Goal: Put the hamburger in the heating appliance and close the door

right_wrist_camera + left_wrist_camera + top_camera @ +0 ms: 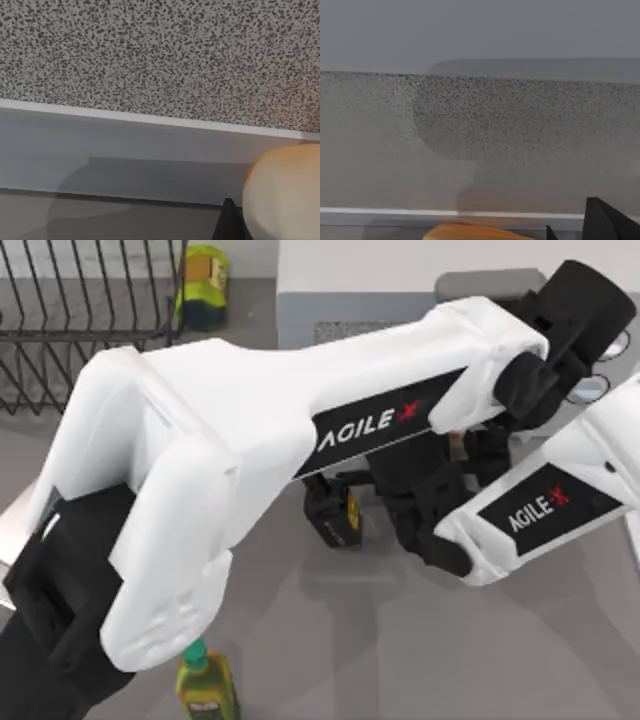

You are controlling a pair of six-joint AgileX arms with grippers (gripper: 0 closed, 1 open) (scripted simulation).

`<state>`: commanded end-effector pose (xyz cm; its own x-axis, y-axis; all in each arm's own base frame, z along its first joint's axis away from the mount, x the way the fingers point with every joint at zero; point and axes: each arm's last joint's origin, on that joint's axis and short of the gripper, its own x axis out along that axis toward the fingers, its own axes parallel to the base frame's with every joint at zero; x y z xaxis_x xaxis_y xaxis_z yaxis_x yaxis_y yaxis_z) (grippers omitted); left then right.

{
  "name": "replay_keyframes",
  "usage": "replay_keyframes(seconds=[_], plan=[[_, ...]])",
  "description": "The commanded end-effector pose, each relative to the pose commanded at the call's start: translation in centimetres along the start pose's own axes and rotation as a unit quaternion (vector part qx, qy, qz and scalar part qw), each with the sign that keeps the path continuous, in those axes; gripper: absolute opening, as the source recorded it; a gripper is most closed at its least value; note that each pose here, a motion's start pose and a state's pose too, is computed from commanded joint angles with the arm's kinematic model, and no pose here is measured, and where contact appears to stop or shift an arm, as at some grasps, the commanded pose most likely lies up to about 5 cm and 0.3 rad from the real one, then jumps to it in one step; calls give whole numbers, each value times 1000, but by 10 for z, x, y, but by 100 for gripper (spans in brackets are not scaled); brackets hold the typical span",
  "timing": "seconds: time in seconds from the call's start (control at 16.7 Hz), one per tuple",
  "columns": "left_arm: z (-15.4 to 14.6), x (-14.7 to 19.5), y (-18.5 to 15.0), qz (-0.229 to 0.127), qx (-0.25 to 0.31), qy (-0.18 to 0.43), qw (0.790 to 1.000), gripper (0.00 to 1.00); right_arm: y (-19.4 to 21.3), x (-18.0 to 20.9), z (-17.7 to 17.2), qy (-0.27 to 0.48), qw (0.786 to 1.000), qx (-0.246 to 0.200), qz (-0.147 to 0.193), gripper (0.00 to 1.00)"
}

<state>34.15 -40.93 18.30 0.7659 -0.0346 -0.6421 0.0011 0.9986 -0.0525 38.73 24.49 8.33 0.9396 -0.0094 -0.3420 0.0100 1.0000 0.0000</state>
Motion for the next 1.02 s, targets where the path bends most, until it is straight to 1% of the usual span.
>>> replay_keyframes(seconds=[0.36,0.66,1.02], plan=[[22,34,-7,1,1,1,1000,0,0,0,0,0,1000,0,0,100],[39,60,1,1,-1,0,1000,0,0,0,0,0,1000,0,0,100],[47,70,8,-2,-1,-3,1000,0,0,0,0,0,1000,0,0,100]])
